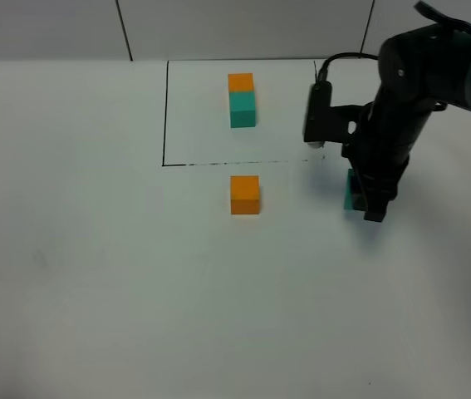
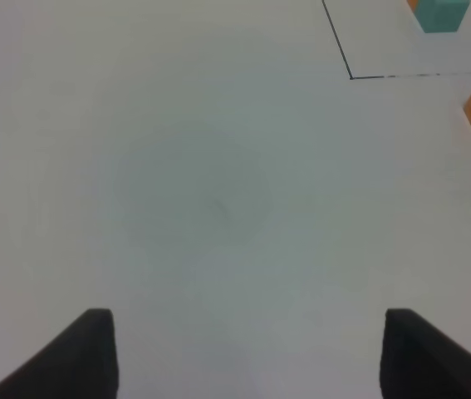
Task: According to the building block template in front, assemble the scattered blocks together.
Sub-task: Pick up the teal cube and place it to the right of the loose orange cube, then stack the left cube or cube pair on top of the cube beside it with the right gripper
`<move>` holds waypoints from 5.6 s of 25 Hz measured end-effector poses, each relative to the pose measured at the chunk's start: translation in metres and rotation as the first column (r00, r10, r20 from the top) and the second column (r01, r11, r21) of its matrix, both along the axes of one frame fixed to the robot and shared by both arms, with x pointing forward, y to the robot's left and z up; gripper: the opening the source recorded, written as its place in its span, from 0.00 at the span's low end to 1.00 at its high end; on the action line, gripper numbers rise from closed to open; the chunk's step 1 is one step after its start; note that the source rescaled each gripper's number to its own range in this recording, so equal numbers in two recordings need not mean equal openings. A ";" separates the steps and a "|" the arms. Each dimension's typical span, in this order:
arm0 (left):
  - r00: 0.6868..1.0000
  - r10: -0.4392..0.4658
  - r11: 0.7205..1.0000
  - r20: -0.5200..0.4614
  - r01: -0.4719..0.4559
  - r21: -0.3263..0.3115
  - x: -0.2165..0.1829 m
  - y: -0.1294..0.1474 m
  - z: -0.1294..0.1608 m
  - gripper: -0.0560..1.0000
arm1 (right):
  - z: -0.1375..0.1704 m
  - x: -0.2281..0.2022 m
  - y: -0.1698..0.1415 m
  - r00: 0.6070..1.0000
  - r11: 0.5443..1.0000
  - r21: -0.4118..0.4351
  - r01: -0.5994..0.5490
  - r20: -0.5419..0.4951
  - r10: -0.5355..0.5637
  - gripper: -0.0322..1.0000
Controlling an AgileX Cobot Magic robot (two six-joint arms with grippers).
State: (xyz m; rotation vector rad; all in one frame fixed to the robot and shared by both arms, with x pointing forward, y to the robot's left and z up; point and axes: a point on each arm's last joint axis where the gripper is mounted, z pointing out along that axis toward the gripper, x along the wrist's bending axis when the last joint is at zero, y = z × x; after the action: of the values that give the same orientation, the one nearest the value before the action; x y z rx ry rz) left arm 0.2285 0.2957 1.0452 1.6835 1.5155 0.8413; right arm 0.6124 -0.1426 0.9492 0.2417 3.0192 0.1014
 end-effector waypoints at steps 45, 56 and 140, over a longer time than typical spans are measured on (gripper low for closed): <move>1.000 0.000 1.000 0.000 0.000 0.000 0.000 0.000 0.000 0.44 | -0.046 0.029 0.089 0.992 0.989 0.093 -0.116 -0.048 0.121 0.04; 1.000 0.000 1.000 0.000 0.000 0.000 0.000 0.000 0.000 0.44 | -0.049 0.029 0.090 0.991 0.989 0.095 -0.117 -0.052 0.122 0.04; 1.000 0.000 1.000 0.000 0.000 0.000 0.000 0.000 0.000 0.44 | 0.018 0.008 0.077 0.999 0.986 0.160 0.038 -0.007 -0.037 0.67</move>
State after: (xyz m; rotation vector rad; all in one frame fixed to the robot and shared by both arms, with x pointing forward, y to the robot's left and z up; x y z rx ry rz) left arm 0.2285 0.2957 1.0452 1.6835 1.5155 0.8413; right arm 0.6206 -0.0652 0.9668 0.3126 3.0108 0.3417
